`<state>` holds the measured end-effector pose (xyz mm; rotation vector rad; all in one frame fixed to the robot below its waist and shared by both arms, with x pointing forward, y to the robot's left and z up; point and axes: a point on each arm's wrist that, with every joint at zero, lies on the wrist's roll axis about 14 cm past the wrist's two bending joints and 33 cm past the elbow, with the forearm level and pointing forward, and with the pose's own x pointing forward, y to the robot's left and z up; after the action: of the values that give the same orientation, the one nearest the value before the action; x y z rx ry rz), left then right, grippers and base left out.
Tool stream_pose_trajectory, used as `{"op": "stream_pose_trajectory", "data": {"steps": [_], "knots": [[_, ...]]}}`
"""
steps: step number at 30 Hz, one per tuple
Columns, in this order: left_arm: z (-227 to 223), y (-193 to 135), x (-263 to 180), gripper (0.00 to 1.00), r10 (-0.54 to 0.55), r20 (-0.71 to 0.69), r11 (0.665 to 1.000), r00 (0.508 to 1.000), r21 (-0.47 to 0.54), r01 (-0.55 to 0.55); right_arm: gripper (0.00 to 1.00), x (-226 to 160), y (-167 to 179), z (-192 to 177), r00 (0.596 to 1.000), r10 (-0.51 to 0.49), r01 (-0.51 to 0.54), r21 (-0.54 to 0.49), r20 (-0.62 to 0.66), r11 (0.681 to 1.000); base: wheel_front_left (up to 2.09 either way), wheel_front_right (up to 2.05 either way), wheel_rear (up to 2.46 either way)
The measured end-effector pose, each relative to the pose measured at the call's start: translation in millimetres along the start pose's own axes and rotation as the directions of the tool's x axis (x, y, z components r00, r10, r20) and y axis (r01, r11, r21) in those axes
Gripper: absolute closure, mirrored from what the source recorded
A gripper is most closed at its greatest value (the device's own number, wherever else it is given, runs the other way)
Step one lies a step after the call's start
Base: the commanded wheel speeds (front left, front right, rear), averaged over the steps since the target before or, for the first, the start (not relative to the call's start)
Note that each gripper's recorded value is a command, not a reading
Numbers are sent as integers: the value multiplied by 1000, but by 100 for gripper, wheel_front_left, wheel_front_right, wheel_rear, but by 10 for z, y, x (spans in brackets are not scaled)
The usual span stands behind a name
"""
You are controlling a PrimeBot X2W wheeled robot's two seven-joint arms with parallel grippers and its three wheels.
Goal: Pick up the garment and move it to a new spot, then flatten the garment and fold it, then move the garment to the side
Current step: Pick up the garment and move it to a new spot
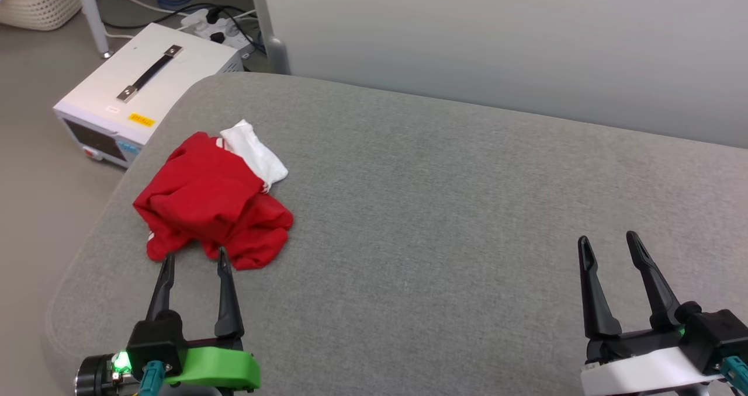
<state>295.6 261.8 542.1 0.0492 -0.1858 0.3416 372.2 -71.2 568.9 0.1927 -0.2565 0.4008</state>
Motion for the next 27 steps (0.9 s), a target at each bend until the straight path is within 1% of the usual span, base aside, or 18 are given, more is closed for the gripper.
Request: {"op": "stream_pose_trajectory", "data": {"steps": [7, 13, 20, 22, 25, 27], "knots": [[8, 366, -121, 0, 113, -7, 994, 994, 10, -113, 0, 170, 256, -111, 996, 88, -88, 27, -15, 996, 0, 0, 0], [-4, 596, -243, 0, 188, -21, 982, 982, 4, -188, 0, 276, 447, -191, 988, 150, -149, 52, -25, 987, 0, 0, 0], [-54, 731, -331, 0, 235, -44, 972, 971, 6, -235, 0, 359, 571, -254, 981, 191, -188, 68, -30, 980, 0, 0, 0], [-71, 750, -322, 0, 241, -49, 970, 969, -3, -242, 0, 355, 559, -256, 982, 187, -185, 66, -31, 981, 0, 0, 0], [-23, 759, -204, 0, 225, -29, 974, 974, -15, -226, 0, 361, 534, -262, 983, 181, -179, 64, -31, 982, 0, 0, 0], [57, 763, -49, 0, 205, 3, 979, 979, -22, -205, 0, 368, 527, -269, 983, 181, -179, 58, -31, 982, 0, 0, 0]]}}
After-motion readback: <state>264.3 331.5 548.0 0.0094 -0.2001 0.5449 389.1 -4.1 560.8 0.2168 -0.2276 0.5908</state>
